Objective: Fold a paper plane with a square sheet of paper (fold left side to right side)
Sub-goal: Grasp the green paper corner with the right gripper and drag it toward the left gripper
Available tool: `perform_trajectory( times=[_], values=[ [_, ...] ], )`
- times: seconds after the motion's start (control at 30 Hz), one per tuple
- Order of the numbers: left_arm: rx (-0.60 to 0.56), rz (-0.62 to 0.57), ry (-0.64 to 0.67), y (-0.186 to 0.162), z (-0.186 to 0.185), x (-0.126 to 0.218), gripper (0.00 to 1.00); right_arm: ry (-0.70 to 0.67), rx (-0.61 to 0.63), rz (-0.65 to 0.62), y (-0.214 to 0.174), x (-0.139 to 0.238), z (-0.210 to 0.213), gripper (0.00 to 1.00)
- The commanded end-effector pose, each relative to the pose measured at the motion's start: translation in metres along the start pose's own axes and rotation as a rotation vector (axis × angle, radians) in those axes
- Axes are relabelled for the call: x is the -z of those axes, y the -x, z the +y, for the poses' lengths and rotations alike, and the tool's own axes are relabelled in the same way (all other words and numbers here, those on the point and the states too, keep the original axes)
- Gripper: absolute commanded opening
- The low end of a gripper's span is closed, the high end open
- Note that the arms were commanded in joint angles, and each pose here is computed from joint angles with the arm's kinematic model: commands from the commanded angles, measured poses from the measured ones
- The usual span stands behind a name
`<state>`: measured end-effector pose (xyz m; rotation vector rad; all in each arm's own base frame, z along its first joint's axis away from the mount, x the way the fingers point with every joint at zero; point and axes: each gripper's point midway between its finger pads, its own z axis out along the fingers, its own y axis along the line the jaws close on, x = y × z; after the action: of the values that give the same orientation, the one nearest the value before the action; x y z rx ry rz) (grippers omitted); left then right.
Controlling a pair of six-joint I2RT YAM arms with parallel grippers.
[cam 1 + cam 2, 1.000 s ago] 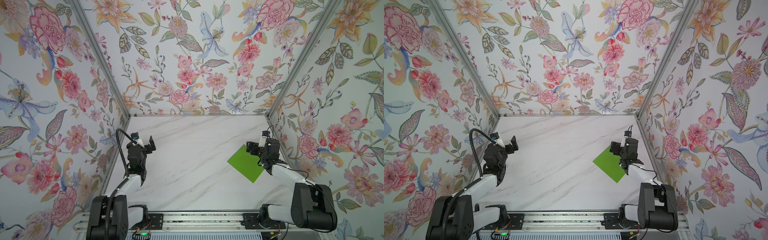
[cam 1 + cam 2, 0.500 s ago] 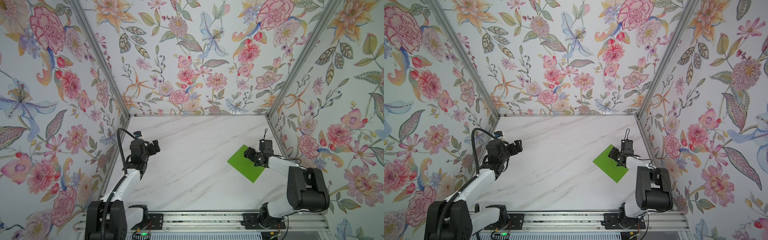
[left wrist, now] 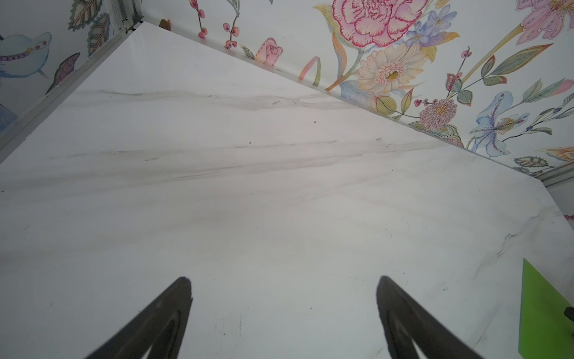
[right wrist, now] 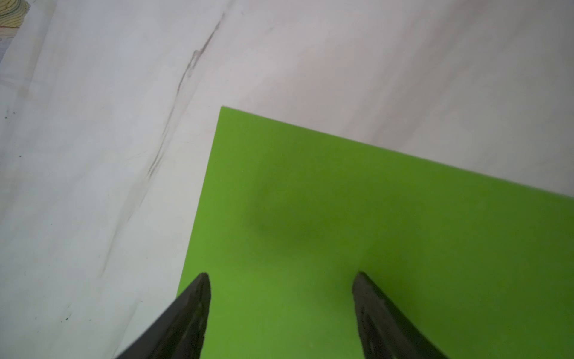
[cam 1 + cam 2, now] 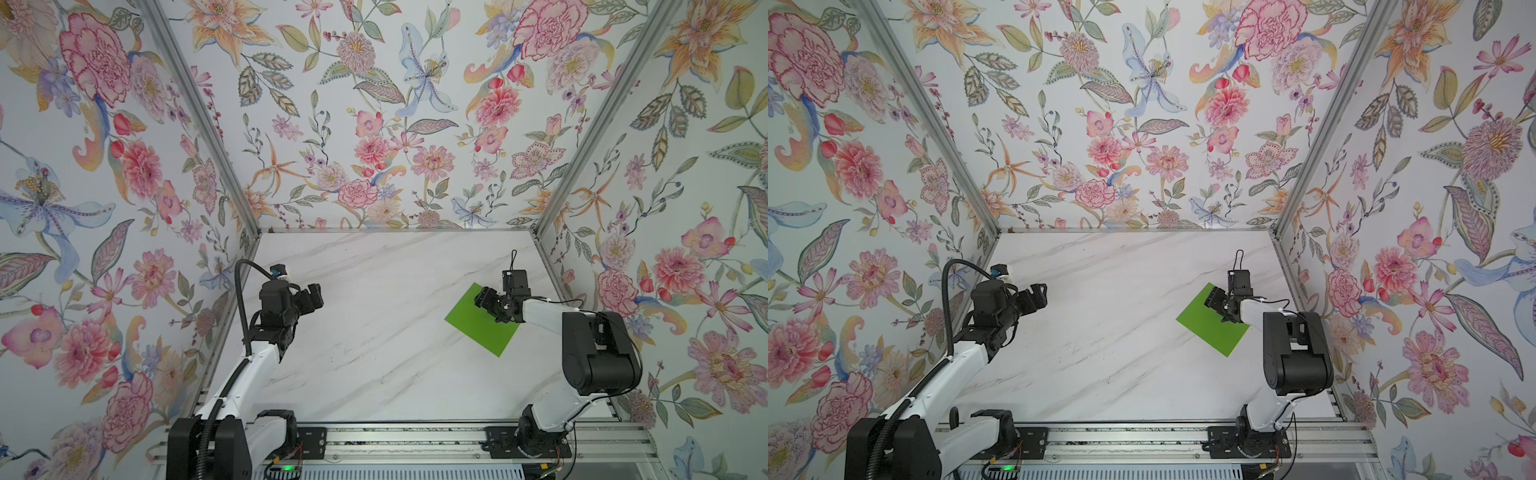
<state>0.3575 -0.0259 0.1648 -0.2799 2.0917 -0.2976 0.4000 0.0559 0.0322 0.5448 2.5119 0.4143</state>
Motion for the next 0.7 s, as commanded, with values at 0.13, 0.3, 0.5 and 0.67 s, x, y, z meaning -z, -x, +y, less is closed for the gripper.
perform_trajectory(
  times=[0.13,0.3,0.5,0.67],
  values=[
    [0.011,0.020,-0.058,0.004,-0.020,0.003,0.94,0.026,0.044,0.180,-0.056,-0.024,0.041,0.74],
    [0.010,0.049,-0.087,-0.007,-0.034,-0.003,0.94,0.080,0.112,0.230,-0.083,-0.035,0.085,0.74],
    [0.002,0.099,-0.126,-0.026,-0.058,-0.009,0.93,0.140,0.207,0.291,-0.126,-0.042,0.139,0.75],
    [-0.005,0.138,-0.161,-0.044,-0.075,-0.011,0.92,0.192,0.294,0.346,-0.162,-0.041,0.176,0.75]
  ],
)
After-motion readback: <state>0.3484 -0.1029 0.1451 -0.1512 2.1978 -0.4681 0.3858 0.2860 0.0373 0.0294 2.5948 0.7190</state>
